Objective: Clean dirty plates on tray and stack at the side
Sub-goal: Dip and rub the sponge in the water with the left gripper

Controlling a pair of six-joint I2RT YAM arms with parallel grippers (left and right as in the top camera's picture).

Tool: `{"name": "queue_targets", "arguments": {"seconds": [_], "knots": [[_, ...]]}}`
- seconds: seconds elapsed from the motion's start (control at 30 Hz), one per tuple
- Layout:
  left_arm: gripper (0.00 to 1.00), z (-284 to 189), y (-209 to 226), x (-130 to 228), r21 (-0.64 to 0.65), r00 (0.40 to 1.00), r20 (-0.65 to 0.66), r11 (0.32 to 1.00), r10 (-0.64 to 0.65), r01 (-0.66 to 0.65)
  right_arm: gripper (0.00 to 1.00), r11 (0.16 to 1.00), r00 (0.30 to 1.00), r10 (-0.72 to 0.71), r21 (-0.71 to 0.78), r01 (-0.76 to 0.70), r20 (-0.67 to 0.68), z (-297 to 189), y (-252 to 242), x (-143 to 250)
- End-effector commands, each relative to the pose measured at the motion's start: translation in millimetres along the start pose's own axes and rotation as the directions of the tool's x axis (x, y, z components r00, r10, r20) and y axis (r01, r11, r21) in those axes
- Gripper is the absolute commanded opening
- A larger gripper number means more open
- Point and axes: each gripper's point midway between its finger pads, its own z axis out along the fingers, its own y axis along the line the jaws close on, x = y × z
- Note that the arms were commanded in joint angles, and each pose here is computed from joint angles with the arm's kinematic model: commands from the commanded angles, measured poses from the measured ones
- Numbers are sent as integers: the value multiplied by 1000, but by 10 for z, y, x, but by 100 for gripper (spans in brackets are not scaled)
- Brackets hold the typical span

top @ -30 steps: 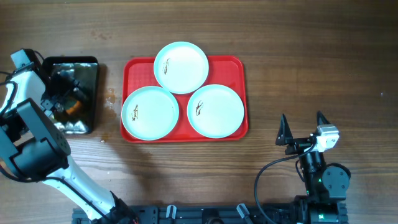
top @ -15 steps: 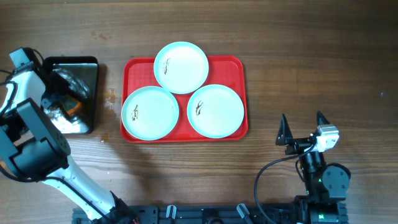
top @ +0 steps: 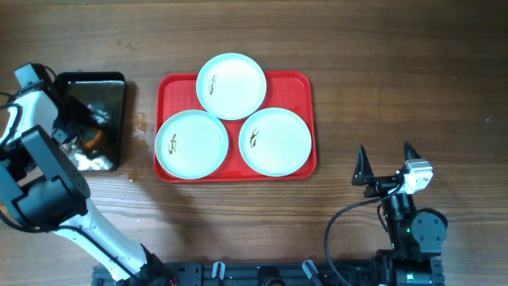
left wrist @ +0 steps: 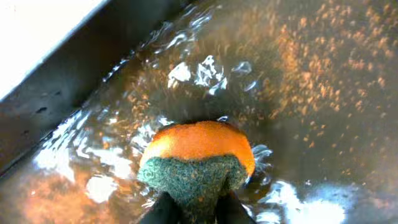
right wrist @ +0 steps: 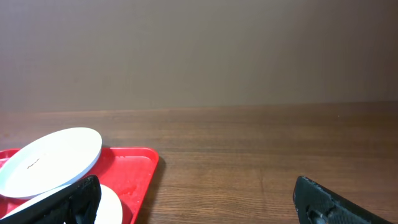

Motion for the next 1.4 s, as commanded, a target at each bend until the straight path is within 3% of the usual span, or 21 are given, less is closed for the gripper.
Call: {"name": "queue_targets", "arguments": {"seconds": [0.0,0.1,0.17,0.27,0.3,0.37,0.4,0.47,0.53,0.6,0.67,0.7,0.73,0.77,0.8,0.83,0.87,0.93,1.0,1.2,1.37], "knots": [[100,60,43,84,-18,1000,-31,1000,-2,2,100,1000,1000,-18,9,18,11,-5,-16,-24],[100,58,56,120,-24,999,-46,1000,-2,1,100,1000,1000,-19,9,19,11,-5,-16,-24],[4,56,67,149,-28,998,-57,1000,-1,0,100,1000,1000,-19,9,19,11,-5,-16,-24],[4,52,88,206,-37,997,-80,999,-2,-1,100,1000,1000,-19,9,19,11,-5,-16,-24],[18,50,93,220,-39,996,-86,999,-2,-2,100,1000,1000,-19,9,19,11,-5,-16,-24],[100,46,107,256,-44,995,-101,999,0,-4,100,1000,1000,-19,9,19,11,-5,-16,-24],[100,45,111,267,-46,994,-105,999,0,-5,100,1000,1000,-19,9,19,11,-5,-16,-24],[95,42,120,292,-49,993,-116,999,0,-6,100,1000,1000,-19,9,19,11,-5,-16,-24],[4,38,131,320,-54,992,-127,999,0,-6,100,1000,1000,-19,9,19,11,-5,-16,-24],[4,34,139,343,-57,991,-136,998,-4,-4,100,1000,1000,-19,9,19,11,-5,-16,-24],[100,31,134,366,-53,989,-147,999,-4,-4,100,1000,1000,-19,9,19,11,-5,-16,-24],[100,30,135,372,-53,989,-149,999,-4,-4,100,1000,1000,-19,9,19,11,-5,-16,-24],[94,29,136,379,-54,988,-152,999,-4,-5,100,1000,1000,-19,9,19,12,-5,-16,-26],[31,29,135,382,-53,988,-153,999,-4,-5,100,1000,1000,-19,9,19,11,-5,-16,-24],[4,28,136,384,-53,988,-154,999,-4,-5,100,1000,1000,-19,9,19,11,-5,-16,-24],[4,28,137,388,-53,988,-156,999,-4,-4,100,1000,1000,-19,9,19,11,-5,-16,-24],[22,28,137,388,-53,988,-156,999,-4,-4,99,1000,1000,-19,9,19,11,-5,-16,-24],[100,30,131,372,-51,989,-149,999,-4,-4,100,1000,1000,-18,9,18,11,-5,-16,-24],[100,31,130,371,-51,989,-149,999,-4,-4,100,1000,1000,-18,9,18,11,-5,-16,-24],[10,19,119,339,-46,991,-137,999,-4,-2,100,1000,1000,-19,9,19,11,-5,-16,-24],[4,-139,97,254,-33,995,-100,999,-4,1,100,1000,1000,-19,9,19,11,-5,-16,-24]]}}
